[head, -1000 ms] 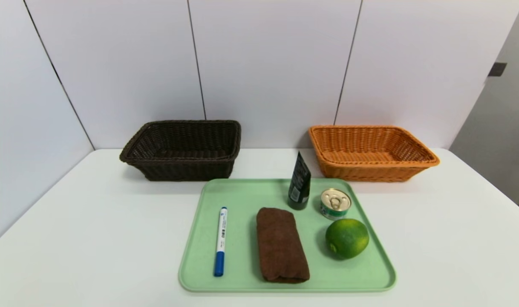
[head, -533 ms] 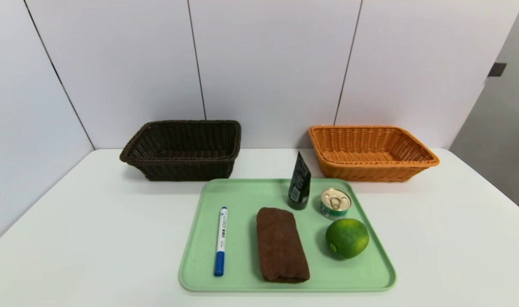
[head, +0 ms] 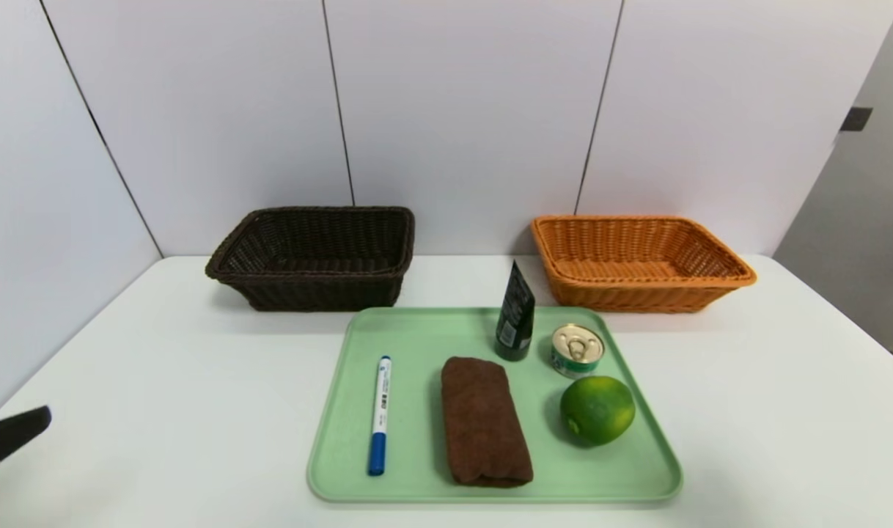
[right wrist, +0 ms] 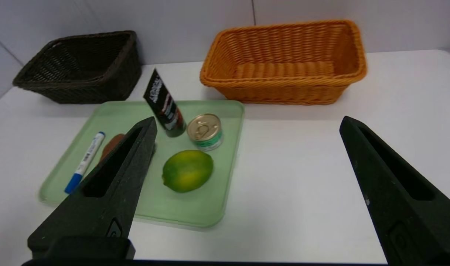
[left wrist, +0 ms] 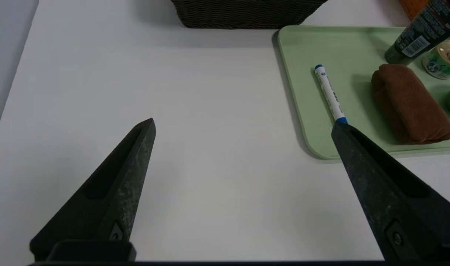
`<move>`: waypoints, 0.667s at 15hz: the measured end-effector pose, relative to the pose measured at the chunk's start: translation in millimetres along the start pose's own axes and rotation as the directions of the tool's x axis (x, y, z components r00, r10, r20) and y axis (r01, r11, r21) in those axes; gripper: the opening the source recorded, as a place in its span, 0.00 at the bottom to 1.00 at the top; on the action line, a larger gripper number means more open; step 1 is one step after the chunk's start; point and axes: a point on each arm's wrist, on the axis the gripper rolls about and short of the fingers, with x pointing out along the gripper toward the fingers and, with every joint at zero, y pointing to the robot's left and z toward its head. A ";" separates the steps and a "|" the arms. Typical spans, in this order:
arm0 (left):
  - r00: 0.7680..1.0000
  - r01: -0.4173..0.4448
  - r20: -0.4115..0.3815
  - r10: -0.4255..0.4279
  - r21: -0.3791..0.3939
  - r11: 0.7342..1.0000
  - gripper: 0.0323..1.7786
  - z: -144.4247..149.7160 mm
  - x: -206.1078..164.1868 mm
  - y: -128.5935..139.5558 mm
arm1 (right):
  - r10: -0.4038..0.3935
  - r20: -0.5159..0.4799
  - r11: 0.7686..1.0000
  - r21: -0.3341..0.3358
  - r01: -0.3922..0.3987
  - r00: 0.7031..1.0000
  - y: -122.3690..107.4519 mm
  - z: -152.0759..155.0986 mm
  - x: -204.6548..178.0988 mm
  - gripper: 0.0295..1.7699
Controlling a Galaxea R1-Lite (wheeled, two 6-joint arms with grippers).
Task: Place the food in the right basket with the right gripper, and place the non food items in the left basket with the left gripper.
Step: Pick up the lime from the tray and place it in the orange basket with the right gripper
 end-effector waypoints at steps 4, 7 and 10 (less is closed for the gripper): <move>0.992 0.058 -0.113 -0.058 -0.003 0.998 0.95 44.4 52.3 -2.5 | 0.100 -0.221 0.992 0.096 -0.080 0.970 17.1 10.7 56.4 0.97; 0.982 0.081 -0.169 -0.080 0.001 0.997 0.95 59.5 88.6 -12.3 | 0.092 -0.373 0.983 0.180 -0.025 0.923 41.5 19.0 94.2 0.97; 0.980 0.124 -0.161 -0.118 0.028 0.992 0.95 61.3 112.7 -25.5 | 0.035 -0.571 0.959 0.251 0.134 0.820 65.7 23.1 123.5 0.97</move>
